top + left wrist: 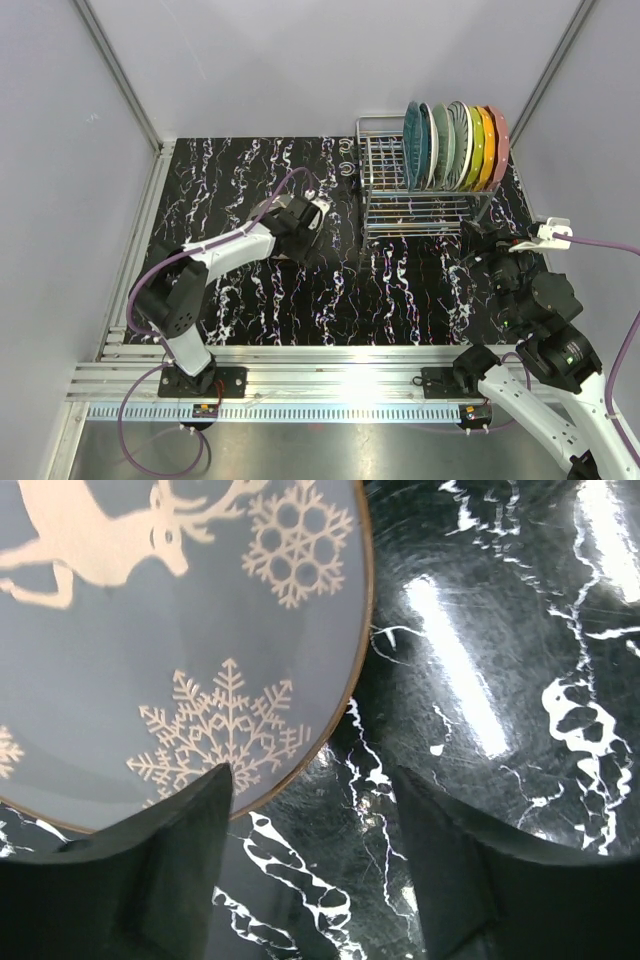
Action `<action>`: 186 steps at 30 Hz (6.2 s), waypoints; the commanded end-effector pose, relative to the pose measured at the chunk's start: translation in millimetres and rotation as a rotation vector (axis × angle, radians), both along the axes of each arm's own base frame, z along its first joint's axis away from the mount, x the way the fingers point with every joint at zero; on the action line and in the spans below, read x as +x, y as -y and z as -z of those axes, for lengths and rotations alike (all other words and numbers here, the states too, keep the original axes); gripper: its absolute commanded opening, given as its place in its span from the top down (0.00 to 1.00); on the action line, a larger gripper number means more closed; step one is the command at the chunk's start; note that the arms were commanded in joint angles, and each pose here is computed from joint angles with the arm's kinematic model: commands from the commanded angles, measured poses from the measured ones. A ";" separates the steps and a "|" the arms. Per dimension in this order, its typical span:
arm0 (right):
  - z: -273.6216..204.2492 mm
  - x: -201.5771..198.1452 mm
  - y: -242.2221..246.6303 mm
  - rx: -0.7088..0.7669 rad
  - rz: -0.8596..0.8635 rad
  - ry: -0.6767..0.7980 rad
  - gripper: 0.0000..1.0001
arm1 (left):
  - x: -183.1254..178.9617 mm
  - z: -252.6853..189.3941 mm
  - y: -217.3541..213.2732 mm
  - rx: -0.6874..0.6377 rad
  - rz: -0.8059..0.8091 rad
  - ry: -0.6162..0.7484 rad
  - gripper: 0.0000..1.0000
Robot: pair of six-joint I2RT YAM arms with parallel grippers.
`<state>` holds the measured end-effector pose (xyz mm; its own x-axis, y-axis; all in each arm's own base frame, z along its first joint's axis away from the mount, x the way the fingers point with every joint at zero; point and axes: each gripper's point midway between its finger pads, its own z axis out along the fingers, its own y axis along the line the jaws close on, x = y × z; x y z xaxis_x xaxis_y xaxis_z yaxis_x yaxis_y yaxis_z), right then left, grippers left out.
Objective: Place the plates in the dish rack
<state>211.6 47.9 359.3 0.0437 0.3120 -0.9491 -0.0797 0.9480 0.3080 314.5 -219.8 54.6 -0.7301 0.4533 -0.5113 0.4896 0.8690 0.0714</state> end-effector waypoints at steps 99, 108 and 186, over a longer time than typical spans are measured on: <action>24.3 -4.3 -31.0 0.024 -0.161 -0.055 0.41 | 57.0 33.6 30.4 0.175 0.044 0.108 0.40; 23.9 -5.0 -30.8 0.034 -0.162 -0.049 0.41 | 40.2 33.0 38.8 0.173 0.034 0.095 0.72; 132.6 106.6 -253.4 -0.193 -0.440 -0.491 0.51 | 103.1 -72.1 -179.3 -0.090 -0.658 0.257 0.79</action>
